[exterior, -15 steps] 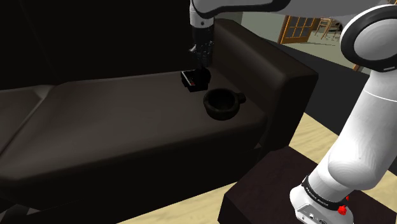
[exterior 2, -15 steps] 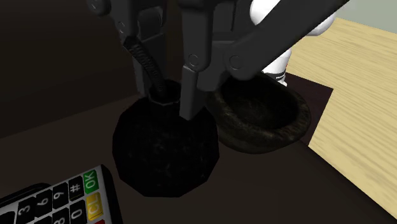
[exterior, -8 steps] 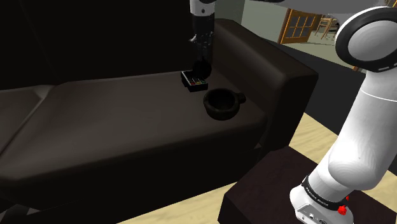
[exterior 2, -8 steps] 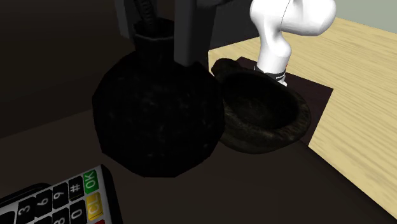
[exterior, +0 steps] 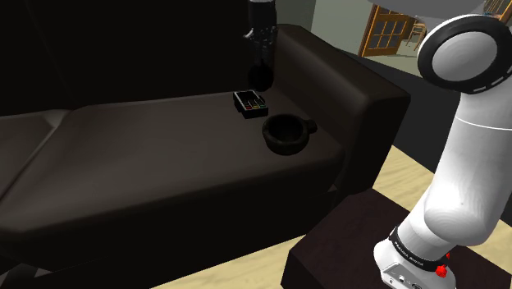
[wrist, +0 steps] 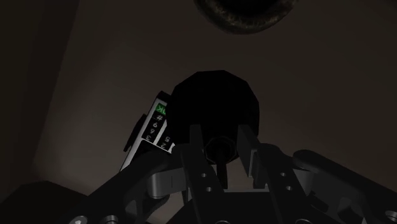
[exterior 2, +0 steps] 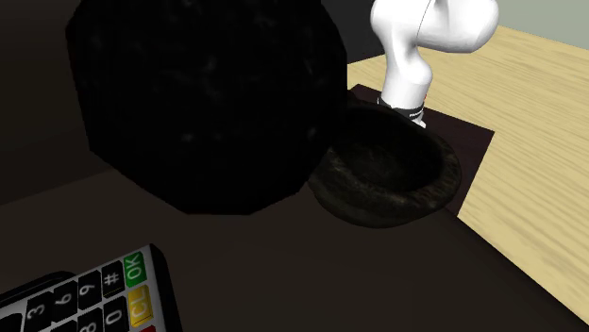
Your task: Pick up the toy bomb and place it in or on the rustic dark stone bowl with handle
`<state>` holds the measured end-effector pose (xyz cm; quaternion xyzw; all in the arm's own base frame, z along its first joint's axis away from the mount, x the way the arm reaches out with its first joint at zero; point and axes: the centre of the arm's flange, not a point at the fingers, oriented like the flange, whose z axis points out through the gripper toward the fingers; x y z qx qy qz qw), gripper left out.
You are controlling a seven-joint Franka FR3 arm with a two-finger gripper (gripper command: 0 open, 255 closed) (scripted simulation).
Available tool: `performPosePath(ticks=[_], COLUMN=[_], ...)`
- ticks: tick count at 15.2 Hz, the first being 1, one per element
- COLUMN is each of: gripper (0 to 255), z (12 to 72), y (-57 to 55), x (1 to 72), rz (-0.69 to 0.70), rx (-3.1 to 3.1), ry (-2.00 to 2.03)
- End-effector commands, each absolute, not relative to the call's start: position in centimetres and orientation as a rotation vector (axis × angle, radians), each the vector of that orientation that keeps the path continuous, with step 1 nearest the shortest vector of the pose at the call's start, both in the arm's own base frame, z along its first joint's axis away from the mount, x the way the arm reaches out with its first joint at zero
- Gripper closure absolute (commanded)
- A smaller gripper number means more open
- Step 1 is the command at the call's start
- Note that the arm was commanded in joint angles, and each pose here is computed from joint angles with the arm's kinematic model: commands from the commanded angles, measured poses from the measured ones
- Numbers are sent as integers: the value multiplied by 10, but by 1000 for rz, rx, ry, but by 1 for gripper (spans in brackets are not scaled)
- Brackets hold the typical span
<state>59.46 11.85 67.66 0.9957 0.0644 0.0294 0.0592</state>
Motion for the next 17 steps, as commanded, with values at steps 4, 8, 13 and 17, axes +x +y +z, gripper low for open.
performPosePath(ticks=[4,8,13,17], gripper=[255,255,255,255], z=[696,709,725,720], y=[119,121,123,124], x=[569,518,454,431], rz=[89,89,89,89], rx=[3015,3015,3015,3015], ry=[195,195,195,195])
